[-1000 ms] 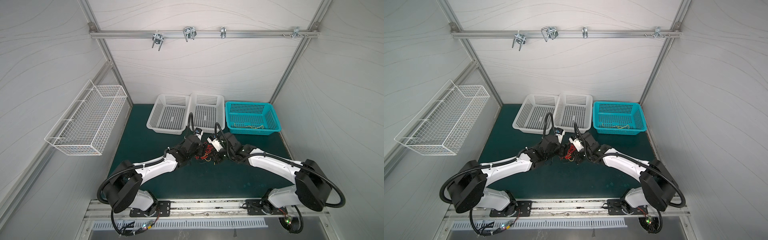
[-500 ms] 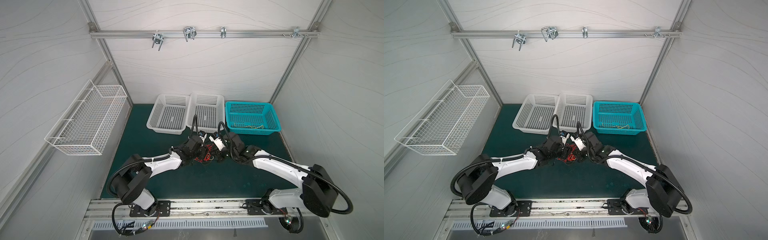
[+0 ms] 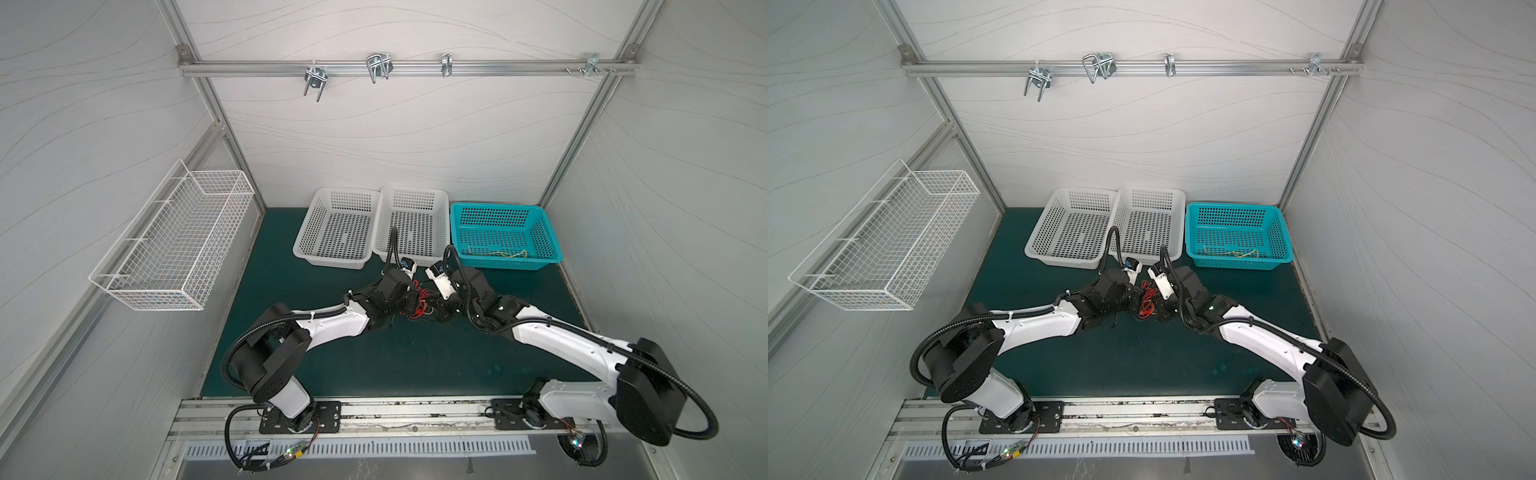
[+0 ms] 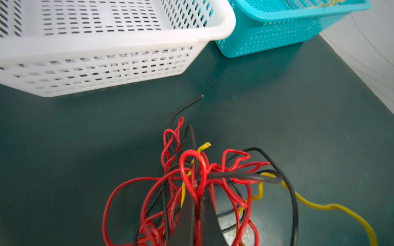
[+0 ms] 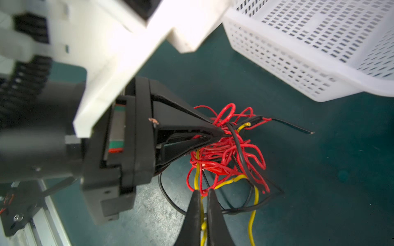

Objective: Untangle the cables

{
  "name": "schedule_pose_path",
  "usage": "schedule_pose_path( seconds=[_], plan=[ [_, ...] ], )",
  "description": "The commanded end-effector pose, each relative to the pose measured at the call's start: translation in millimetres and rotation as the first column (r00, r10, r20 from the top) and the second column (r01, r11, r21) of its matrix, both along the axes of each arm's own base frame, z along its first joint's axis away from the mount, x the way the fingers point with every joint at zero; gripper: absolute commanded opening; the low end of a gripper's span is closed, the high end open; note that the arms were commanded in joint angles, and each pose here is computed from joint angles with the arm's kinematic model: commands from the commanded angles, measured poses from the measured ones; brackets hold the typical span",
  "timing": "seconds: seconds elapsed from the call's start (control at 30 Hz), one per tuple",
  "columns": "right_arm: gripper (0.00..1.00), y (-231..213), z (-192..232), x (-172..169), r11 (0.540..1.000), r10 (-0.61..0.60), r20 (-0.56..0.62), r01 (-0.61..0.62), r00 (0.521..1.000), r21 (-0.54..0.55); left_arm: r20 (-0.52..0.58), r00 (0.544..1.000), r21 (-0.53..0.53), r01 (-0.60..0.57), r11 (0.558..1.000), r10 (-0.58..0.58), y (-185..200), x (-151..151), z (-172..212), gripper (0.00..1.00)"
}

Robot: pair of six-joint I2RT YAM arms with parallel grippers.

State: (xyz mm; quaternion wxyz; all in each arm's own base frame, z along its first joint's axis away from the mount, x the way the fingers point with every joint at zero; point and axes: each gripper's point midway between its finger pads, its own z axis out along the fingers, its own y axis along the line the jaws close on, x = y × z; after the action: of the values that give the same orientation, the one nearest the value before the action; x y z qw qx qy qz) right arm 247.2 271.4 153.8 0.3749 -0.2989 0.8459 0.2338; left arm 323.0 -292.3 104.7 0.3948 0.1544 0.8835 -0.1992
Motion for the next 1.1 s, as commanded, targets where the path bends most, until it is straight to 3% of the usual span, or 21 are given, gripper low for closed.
schedule_pose_path(
  seconds=[0.0,0.3,0.73,0.87,1.07],
  plan=[
    [0.0,-21,39,18,0.989,-0.142,0.134,0.134,0.981,0.069,0.013,0.979,0.166,-0.204,0.965,0.205,46,14,-19,0.0],
    [0.0,-78,45,17,0.947,-0.318,0.172,0.305,0.932,0.101,0.061,0.922,0.288,-0.383,0.878,0.382,91,13,-22,0.0],
    [0.0,-128,29,9,0.891,-0.452,0.168,0.45,0.876,0.053,0.083,0.872,0.371,-0.477,0.797,0.483,127,7,-25,0.0],
    [0.0,-133,27,10,0.88,-0.474,0.172,0.473,0.864,0.047,0.084,0.865,0.36,-0.489,0.795,0.494,134,5,-24,0.0],
    [0.0,-100,21,9,0.933,-0.357,0.106,0.35,0.928,0.085,0.054,0.932,0.301,-0.357,0.884,0.357,104,5,-21,0.0]
  ],
)
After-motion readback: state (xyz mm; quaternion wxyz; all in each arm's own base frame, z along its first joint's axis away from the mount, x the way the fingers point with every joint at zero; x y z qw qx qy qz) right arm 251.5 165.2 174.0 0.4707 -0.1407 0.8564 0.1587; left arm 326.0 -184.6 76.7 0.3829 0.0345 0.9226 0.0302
